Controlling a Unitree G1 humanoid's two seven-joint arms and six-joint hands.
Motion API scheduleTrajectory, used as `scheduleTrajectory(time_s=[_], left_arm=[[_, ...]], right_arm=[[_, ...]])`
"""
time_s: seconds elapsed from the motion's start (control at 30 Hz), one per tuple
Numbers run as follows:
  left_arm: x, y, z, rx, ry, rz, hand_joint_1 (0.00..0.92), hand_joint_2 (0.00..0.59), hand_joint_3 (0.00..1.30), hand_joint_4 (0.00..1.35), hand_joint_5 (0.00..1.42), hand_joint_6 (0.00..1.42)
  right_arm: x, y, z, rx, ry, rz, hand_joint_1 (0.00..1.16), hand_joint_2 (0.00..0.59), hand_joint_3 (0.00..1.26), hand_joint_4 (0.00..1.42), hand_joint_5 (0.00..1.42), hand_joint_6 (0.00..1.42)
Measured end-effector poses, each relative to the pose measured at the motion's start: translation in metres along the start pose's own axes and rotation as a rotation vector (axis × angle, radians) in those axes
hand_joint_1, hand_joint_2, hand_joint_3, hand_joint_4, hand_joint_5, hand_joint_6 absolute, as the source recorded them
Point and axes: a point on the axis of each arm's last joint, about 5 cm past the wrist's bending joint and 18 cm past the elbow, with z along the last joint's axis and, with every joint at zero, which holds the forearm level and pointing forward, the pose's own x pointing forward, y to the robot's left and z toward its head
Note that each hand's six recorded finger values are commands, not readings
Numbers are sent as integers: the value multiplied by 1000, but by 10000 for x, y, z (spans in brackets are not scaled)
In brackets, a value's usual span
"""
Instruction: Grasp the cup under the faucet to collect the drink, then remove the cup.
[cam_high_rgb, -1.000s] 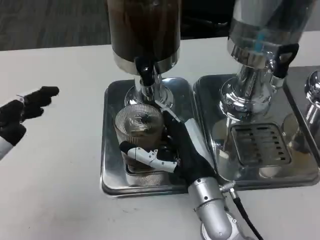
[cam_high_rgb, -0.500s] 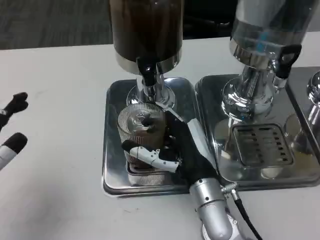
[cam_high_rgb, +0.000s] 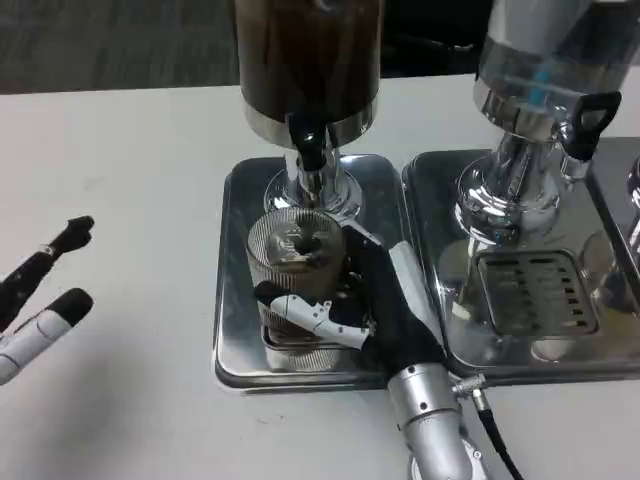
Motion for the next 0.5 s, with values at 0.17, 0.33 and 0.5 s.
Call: scheduleTrajectory(time_s=[0.17,0.33,0.5], left_arm=[[24,-1,-10,-1,-7,-10,0,78,82,0,0,9],[71,-22,-17,-5,-15,-39,0,79,85,0,0,8],[95,-36,-22,-7,-21,-52,0,80,92,0,0,13]], right_arm=[[-39,-9,-28,4,-11,-26,733,214,402,575,760,971],[-87,-11,-64,10,-20,-57,749,209,445,623,808,1029],[-116,-17,-81,17,-26,-85,739,230,479,652,838,1054]])
